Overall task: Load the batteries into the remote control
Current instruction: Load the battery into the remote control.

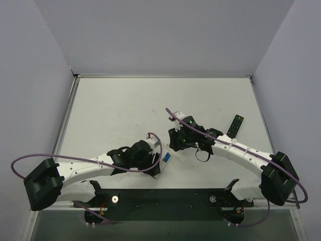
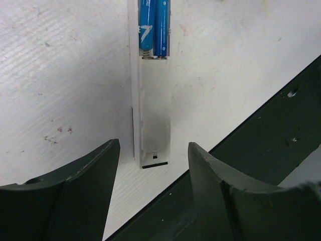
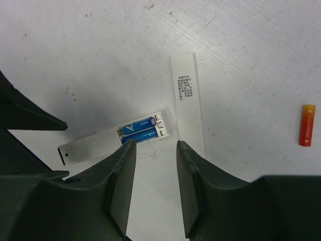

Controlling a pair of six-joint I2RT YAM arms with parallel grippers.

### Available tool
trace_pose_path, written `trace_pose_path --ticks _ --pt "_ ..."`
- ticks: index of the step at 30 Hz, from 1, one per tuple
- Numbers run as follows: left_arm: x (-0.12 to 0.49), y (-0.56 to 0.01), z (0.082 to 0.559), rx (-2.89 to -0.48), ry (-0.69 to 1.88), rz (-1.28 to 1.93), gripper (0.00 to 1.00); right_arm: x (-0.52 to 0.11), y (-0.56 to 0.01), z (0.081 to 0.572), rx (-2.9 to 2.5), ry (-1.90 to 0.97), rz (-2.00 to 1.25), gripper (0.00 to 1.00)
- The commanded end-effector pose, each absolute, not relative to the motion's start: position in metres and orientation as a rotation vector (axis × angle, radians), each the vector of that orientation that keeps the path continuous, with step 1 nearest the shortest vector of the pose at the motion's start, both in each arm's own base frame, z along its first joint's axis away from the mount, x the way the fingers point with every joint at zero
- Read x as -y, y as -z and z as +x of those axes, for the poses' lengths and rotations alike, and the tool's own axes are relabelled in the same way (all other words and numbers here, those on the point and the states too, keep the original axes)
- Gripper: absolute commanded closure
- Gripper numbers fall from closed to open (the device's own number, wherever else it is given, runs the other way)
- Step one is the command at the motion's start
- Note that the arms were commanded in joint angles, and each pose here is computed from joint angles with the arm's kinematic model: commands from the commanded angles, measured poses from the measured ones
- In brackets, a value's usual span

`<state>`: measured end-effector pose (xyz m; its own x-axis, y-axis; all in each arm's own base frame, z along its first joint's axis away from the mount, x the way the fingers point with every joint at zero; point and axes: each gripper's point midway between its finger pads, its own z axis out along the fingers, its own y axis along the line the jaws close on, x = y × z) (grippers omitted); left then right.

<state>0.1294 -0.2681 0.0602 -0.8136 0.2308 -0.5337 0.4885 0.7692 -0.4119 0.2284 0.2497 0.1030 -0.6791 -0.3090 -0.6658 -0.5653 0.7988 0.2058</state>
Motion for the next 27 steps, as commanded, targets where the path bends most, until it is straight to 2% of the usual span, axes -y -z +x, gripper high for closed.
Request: trace_pose_path --ticks 1,15,27 --pt "0.28 -0.056 0.13 -2.506 0.742 0.612 0.33 -0.266 -0.103 0.221 -2.347 -0.645 -0.799 0.7" --pt "0.27 -0.037 0.129 -2.569 0.66 0.589 0.43 -0.282 -0.067 0.224 -2.422 -0.726 -0.803 0.77" --pt "0.27 -0.035 0.127 -2.58 0.659 0.591 0.45 -0.284 -0.056 0.231 -2.445 -0.764 -0.76 0.85"
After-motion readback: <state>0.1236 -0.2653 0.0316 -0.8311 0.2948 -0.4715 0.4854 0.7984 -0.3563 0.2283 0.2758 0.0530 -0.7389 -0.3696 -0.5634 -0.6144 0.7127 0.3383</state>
